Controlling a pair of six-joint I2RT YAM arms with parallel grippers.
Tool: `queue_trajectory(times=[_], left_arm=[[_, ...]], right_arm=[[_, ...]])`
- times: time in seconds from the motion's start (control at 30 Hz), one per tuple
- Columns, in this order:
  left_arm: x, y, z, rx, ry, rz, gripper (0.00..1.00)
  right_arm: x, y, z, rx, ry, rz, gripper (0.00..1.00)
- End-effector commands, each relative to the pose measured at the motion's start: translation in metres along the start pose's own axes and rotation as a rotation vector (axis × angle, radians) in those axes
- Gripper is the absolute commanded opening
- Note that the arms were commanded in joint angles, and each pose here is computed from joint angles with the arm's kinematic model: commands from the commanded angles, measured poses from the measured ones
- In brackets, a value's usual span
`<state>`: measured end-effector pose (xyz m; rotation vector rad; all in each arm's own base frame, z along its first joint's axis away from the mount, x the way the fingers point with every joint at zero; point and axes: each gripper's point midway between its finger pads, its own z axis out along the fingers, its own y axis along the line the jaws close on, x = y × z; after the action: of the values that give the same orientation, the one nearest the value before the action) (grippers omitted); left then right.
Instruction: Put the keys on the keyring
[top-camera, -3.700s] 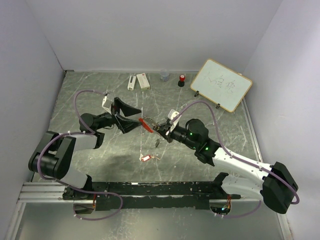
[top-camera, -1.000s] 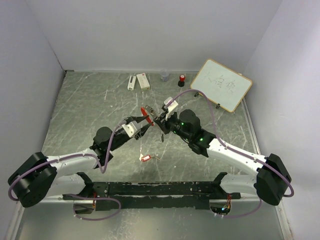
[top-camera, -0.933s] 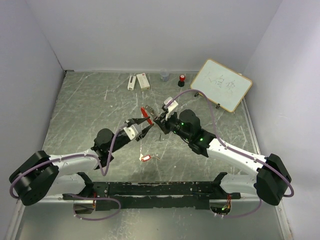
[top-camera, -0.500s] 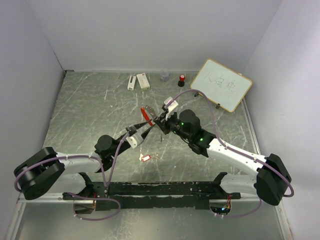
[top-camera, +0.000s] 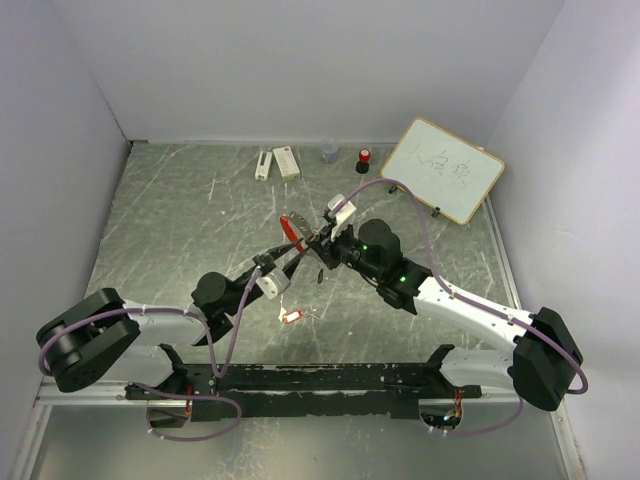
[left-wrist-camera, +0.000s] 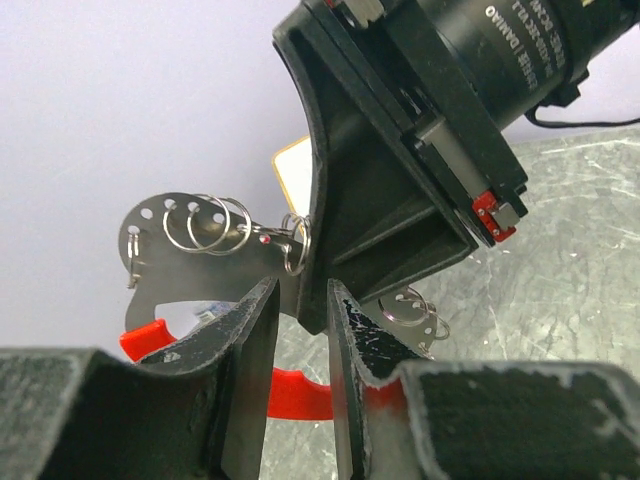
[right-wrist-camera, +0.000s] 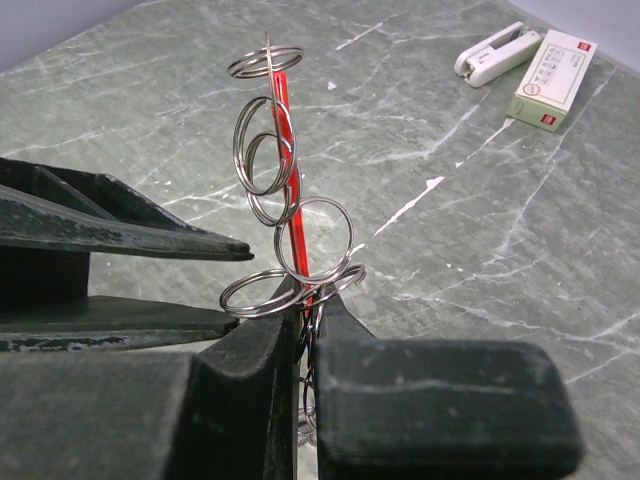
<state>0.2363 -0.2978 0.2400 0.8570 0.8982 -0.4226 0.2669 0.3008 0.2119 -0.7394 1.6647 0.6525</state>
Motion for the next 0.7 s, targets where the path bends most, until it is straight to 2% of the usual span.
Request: queue_trajectory(times=[0.0,0.67], left_arm=[[-0.0138,0.0048,0.0068,-0.022,-0.056,0.024,0.36],[-0.0193,0.0105,0.0118,-0.058,-0.091,0.046,0.33]], right_arm=[[-0.0186,0.0040,-0.0007,-0.022,-0.052,0.008,0.00],[-0.0110,0.0081,-0.0002,-0.044,-0.040,0.018,0.00]])
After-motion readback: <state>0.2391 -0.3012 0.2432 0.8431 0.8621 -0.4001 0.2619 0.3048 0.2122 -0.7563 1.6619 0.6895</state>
